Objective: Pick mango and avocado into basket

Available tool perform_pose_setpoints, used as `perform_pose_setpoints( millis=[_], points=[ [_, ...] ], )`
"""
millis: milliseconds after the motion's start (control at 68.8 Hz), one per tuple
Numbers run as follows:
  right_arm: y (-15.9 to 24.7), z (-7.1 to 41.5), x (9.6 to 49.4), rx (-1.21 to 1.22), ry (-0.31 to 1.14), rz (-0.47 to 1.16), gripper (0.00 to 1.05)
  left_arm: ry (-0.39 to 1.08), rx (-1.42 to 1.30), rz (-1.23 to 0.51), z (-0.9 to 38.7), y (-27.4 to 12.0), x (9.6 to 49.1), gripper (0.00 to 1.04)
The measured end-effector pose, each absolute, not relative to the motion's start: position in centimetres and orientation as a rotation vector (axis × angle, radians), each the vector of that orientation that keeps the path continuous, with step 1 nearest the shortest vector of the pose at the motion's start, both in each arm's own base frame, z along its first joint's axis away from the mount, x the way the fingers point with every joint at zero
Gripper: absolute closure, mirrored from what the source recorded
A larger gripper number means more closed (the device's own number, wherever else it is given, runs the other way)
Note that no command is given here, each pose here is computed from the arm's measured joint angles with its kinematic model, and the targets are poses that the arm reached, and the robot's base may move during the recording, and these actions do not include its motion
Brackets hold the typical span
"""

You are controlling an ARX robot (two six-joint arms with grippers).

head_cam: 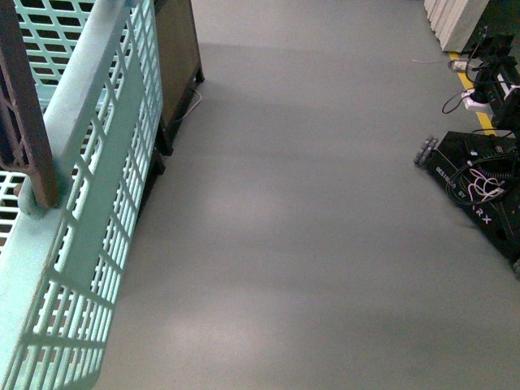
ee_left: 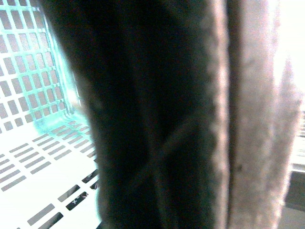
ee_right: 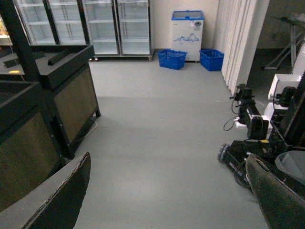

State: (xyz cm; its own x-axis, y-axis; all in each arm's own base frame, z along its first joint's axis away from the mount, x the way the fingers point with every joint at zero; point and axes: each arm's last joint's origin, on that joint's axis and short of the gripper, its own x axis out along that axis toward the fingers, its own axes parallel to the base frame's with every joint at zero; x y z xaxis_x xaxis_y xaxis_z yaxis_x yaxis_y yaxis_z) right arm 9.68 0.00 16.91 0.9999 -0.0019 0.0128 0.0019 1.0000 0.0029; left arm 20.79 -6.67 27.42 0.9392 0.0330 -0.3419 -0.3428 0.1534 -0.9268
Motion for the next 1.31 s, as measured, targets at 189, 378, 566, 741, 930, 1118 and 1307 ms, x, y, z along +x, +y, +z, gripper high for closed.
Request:
perform_pose_setpoints(
  millis=[189,378,566,741,930,1118,1307],
  points=[
    [0.0,16.92,9.68,0.003,-0.013,-0.002,0.09,0.251,-1.382,0.285,27.44,-6.58,20.8,0.91],
    [0.01,16.91,9.68,0.003,-0.012,-0.001,0.09,0.251,-1.383,0.285,27.47,-6.58,20.8,0.91],
    [0.01,16.92,9.68,0.003,-0.014,0.001,0.09,0.251,-1.381,0.286,27.48,-6.56,20.82,0.91],
    [0.02,16.9,9.69,0.002,-0.011,0.003,0.09,0.251,-1.382,0.287,27.46,-6.56,20.81,0.91],
    [0.0,16.91,9.68,0.003,-0.013,-0.002,0.09,0.251,-1.38,0.286,27.48,-6.56,20.82,0.91],
    [0.01,16.91,9.68,0.003,-0.013,0.0,0.09,0.252,-1.382,0.285,27.48,-6.57,20.82,0.91],
    [0.01,16.91,9.69,0.003,-0.012,0.0,0.09,0.25,-1.383,0.287,27.48,-6.56,20.82,0.91]
  ],
)
